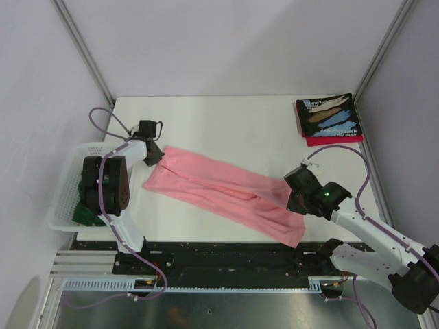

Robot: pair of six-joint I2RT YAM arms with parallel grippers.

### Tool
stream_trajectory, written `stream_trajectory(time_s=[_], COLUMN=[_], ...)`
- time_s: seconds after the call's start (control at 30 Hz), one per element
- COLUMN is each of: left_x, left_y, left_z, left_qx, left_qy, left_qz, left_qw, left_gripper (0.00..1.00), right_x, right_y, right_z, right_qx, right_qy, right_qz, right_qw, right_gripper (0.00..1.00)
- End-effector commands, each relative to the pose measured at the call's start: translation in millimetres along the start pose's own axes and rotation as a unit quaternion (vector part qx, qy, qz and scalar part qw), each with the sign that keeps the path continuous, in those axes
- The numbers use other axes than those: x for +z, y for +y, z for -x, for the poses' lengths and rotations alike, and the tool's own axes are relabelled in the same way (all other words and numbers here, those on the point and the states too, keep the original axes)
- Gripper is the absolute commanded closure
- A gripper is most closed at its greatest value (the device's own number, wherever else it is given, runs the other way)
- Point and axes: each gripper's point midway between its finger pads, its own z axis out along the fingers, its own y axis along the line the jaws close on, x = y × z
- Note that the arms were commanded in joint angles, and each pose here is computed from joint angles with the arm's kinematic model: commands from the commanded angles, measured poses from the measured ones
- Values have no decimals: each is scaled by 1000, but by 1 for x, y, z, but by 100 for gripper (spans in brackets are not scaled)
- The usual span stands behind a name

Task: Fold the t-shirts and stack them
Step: Fold the other side of the tshirt into a rectangle

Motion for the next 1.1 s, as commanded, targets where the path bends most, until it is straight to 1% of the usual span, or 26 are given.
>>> stream_trajectory(time_s=[0.0,0.07,0.13,0.2,0.23,0.3,0.4,0.5,0.57,0.67,0.73,0.8,0.9,0.97,1.07], left_x=[-14,-18,-23,-29,-33,-40,-49,-58,-67,-91,-110,-130,-160,-178,-191], left_y=[0,-1,-1,-2,-4,-8,-18,-39,-62,-112,-143,-172,-213,-235,-261], left_z=[16,18,21,26,28,32,33,25,12,-23,-51,-79,-127,-160,-208], left_qx=[-25,-27,-28,-27,-27,-28,-21,7,43,119,170,211,272,314,363], left_qy=[-30,-34,-40,-47,-50,-56,-54,-40,-24,11,27,44,72,84,105], left_qz=[-10,-13,-17,-23,-28,-40,-66,-111,-156,-244,-294,-343,-406,-434,-459], left_qw=[999,999,999,998,998,997,996,993,986,962,940,914,869,840,804], left_gripper=[84,72,60,52,50,47,47,49,50,52,52,51,51,49,48], right_x=[4,7,7,5,4,3,6,19,29,37,35,31,26,24,20], right_y=[2,4,8,14,17,24,33,35,33,27,25,20,8,0,-11], right_z=[-6,-11,-15,-15,-13,-9,-2,8,16,24,28,29,25,20,15], right_qx=[0,-1,-3,-5,-5,-5,-7,-10,-3,17,31,50,84,108,136], right_qy=[10,17,21,17,14,5,-6,-17,-16,-18,-23,-31,-34,-31,-33], right_qz=[3,11,24,40,50,67,79,69,61,51,51,53,60,65,67], right_qw=[1000,1000,999,999,999,998,997,997,998,998,998,997,994,992,988], right_gripper=[98,91,79,68,64,59,57,57,57,58,57,57,57,57,57])
